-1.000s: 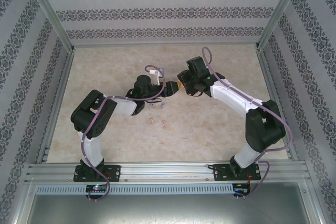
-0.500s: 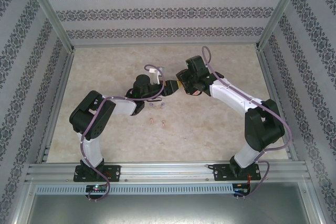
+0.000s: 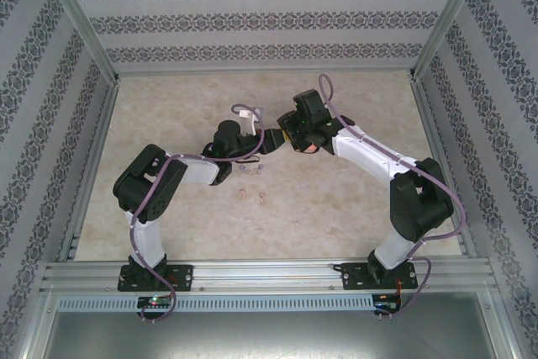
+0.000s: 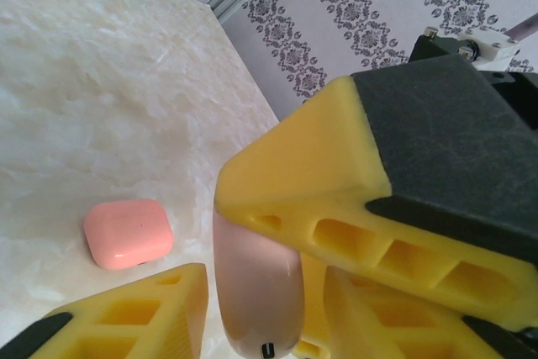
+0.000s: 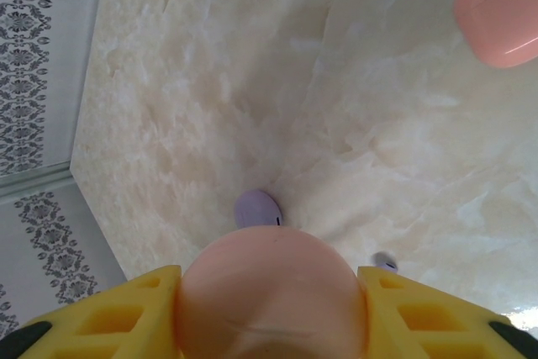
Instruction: Insert the wireless bluetooth earbuds into the charging case
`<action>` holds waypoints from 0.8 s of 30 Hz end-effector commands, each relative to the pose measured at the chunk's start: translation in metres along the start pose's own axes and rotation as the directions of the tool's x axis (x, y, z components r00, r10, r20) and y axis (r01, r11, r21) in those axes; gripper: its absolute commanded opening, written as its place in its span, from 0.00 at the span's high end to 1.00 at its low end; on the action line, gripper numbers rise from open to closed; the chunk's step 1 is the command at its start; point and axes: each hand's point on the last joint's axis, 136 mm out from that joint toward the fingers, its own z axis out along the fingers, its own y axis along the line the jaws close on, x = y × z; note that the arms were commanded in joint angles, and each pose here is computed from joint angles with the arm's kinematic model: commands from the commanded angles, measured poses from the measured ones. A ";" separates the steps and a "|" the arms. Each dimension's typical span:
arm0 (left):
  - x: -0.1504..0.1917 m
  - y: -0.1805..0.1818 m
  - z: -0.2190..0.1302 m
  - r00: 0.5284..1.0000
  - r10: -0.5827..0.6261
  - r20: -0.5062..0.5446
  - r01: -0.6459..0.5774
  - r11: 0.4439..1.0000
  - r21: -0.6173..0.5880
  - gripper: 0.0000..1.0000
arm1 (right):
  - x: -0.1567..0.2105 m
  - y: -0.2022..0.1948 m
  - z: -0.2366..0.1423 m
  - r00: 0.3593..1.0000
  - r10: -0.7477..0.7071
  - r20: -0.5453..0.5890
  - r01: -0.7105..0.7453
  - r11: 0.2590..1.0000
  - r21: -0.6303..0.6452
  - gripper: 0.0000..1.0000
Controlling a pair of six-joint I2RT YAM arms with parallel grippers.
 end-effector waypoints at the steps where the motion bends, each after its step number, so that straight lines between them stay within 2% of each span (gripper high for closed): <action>1: -0.014 -0.013 0.006 0.998 0.027 0.057 -0.029 0.998 0.047 0.63 | 0.007 0.007 0.002 1.000 0.003 -0.021 -0.003 1.000 -0.014 0.59; 14: -0.015 -0.012 0.007 0.997 0.014 0.072 -0.018 0.998 0.055 0.92 | 0.011 0.008 0.001 0.999 0.010 -0.033 -0.011 1.000 -0.025 0.59; 16: -0.015 -0.013 0.007 0.998 0.012 0.068 -0.016 0.998 0.059 0.97 | 0.009 0.010 -0.001 1.000 0.011 -0.029 -0.012 0.999 -0.036 0.52; 18: -0.015 -0.014 0.007 0.998 0.010 0.067 -0.014 0.998 0.061 1.00 | 0.004 0.016 -0.005 1.000 0.011 -0.016 -0.012 0.998 -0.057 0.40; 21: -0.014 -0.015 0.006 0.998 0.004 0.059 -0.008 0.998 0.060 1.00 | -0.010 0.029 -0.019 1.000 -0.004 0.011 0.005 0.994 -0.107 0.25; 24: -0.014 -0.018 0.001 0.999 0.005 0.046 -0.008 0.998 0.063 1.00 | -0.024 0.038 -0.040 0.997 -0.047 0.056 0.054 0.989 -0.141 0.21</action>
